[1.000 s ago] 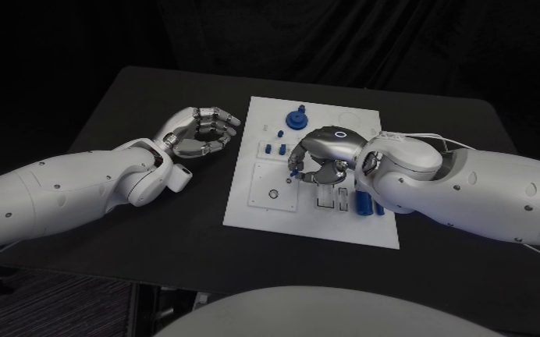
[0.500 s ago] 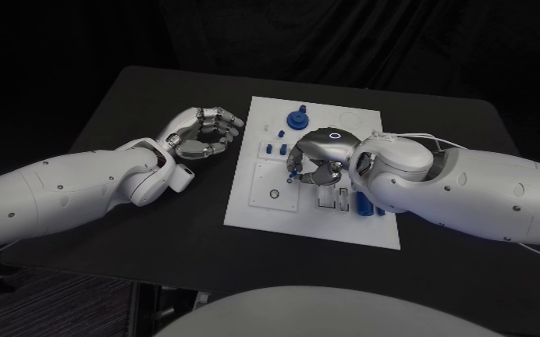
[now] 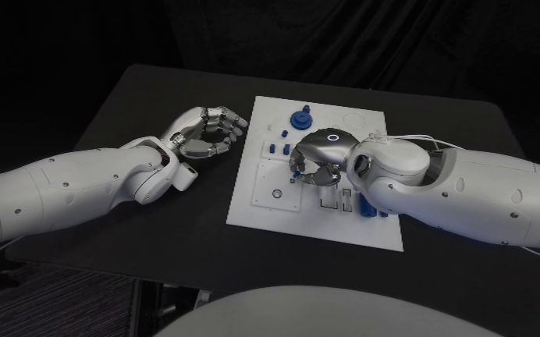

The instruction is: Assemble the parts on the task board

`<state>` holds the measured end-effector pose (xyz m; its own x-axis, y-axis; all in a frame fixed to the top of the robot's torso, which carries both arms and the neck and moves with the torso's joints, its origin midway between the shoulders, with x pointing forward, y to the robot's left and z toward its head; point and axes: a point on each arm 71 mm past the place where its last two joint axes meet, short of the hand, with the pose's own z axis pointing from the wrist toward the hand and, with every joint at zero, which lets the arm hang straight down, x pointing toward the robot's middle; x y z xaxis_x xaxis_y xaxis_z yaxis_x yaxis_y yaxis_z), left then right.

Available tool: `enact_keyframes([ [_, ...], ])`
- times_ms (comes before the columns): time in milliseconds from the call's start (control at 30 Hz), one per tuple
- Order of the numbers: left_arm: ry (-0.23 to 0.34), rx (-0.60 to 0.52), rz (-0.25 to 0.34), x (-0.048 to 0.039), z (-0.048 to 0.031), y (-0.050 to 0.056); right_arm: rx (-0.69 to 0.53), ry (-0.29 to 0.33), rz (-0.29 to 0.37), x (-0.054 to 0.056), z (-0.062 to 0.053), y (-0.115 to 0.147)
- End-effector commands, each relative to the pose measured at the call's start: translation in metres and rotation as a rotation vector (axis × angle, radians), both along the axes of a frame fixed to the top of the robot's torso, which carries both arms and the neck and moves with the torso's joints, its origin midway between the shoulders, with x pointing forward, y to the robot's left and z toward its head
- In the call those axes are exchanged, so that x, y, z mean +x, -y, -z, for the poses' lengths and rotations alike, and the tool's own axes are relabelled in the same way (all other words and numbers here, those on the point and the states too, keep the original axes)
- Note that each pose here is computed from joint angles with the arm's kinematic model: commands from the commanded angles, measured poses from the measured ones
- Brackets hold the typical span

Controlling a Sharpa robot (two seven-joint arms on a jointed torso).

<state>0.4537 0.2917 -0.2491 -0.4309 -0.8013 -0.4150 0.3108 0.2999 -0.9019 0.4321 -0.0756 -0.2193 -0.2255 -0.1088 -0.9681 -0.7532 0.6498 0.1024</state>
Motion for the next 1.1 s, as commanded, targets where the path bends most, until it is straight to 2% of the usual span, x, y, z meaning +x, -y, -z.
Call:
enact_keyframes([
  [33,0.137,-0.081,0.087,-0.0055,-0.0106,0.0055,-0.060,0.008,0.020,-0.0001,0.0028,0.0000],
  [467,0.121,-0.078,0.090,-0.0038,-0.0090,0.0066,-0.093,-0.009,0.011,-0.0015,0.0051,-0.0039],
  [1100,0.106,-0.073,0.092,-0.0011,-0.0069,0.0078,-0.082,-0.005,-0.002,-0.0029,0.0041,-0.0087],
])
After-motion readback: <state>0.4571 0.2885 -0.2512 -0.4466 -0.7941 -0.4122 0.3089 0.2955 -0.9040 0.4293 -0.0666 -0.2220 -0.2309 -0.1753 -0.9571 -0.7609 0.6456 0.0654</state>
